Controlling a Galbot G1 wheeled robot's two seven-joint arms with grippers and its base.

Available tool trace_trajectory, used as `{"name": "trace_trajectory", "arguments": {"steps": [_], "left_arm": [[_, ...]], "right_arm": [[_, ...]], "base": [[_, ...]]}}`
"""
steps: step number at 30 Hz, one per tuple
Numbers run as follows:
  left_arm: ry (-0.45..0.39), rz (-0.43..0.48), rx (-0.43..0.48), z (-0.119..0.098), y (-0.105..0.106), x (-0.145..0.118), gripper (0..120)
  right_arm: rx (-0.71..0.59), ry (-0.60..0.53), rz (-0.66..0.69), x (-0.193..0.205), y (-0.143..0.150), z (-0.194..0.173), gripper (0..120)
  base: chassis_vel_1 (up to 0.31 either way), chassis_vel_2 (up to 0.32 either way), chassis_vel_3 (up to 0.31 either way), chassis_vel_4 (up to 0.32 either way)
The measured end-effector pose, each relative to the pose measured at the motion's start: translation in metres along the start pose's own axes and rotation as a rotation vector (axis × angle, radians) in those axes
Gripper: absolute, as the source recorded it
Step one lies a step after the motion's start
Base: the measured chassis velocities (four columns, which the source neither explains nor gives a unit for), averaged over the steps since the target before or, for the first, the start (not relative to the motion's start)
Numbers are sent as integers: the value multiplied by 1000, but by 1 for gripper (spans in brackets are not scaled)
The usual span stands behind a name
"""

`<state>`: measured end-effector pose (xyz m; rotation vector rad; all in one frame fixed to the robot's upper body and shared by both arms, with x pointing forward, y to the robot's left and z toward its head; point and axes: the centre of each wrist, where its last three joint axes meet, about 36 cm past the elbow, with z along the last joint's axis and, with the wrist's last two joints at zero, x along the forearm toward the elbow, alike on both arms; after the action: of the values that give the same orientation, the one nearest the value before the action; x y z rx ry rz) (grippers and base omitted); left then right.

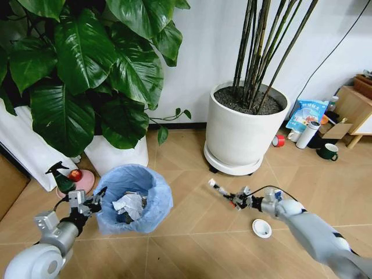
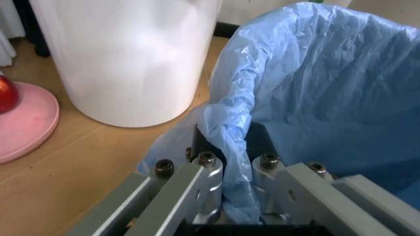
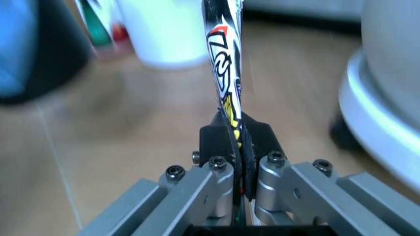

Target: Pick up the trash bin and place the garbage on the floor into it.

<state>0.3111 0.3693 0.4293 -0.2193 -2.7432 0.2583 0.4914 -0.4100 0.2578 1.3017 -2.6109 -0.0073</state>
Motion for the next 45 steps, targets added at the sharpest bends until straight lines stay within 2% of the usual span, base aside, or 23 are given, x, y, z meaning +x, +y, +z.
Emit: {"name": "trace_trajectory", "arguments": {"steps": [2, 4, 6, 8, 9, 13, 16, 18, 23, 30, 34, 44, 45], "left_arm": [[1, -1, 1, 1, -1, 2, 0], [-5, 7, 7, 1, -6, 1, 0], [-4, 12, 8, 1, -7, 0, 0], [10, 49, 8, 4, -17, -8, 0], [10, 49, 8, 4, -17, -8, 0], [48, 86, -4, 12, -21, -15, 0], [55, 93, -8, 14, -21, -17, 0], [57, 99, -9, 14, -21, -19, 0], [53, 106, -9, 12, -23, -20, 0], [53, 105, -3, 13, -24, -18, 0], [46, 106, 5, 13, -26, -18, 0], [38, 99, 9, 12, -27, -14, 0], [38, 99, 9, 12, -27, -14, 0]], "right_arm": [[10, -45, -24, -8, 7, -12, 0], [19, -157, -77, -25, 29, -41, 0], [19, -182, -87, -27, 34, -47, 0], [14, -295, -121, -32, 53, -77, 0], [14, -295, -121, -32, 53, -77, 0], [14, -443, -228, -48, 72, -122, 0], [18, -483, -287, -61, 79, -141, 0], [14, -514, -360, -84, 90, -160, 0], [-13, -511, -485, -135, 112, -172, 0], [-54, -448, -549, -176, 124, -150, 0], [-71, -419, -606, -206, 140, -137, 0], [-59, -386, -652, -225, 150, -130, 0], [-55, -382, -654, -225, 150, -130, 3]], "base": [[0, 0, 0, 0], [0, 0, 0, 0], [0, 0, 0, 0], [0, 0, 0, 0], [0, 0, 0, 0], [0, 0, 0, 0], [0, 0, 0, 0], [0, 0, 0, 0], [0, 0, 0, 0], [0, 0, 0, 0], [0, 0, 0, 0], [0, 0, 0, 0], [0, 0, 0, 0]]}}
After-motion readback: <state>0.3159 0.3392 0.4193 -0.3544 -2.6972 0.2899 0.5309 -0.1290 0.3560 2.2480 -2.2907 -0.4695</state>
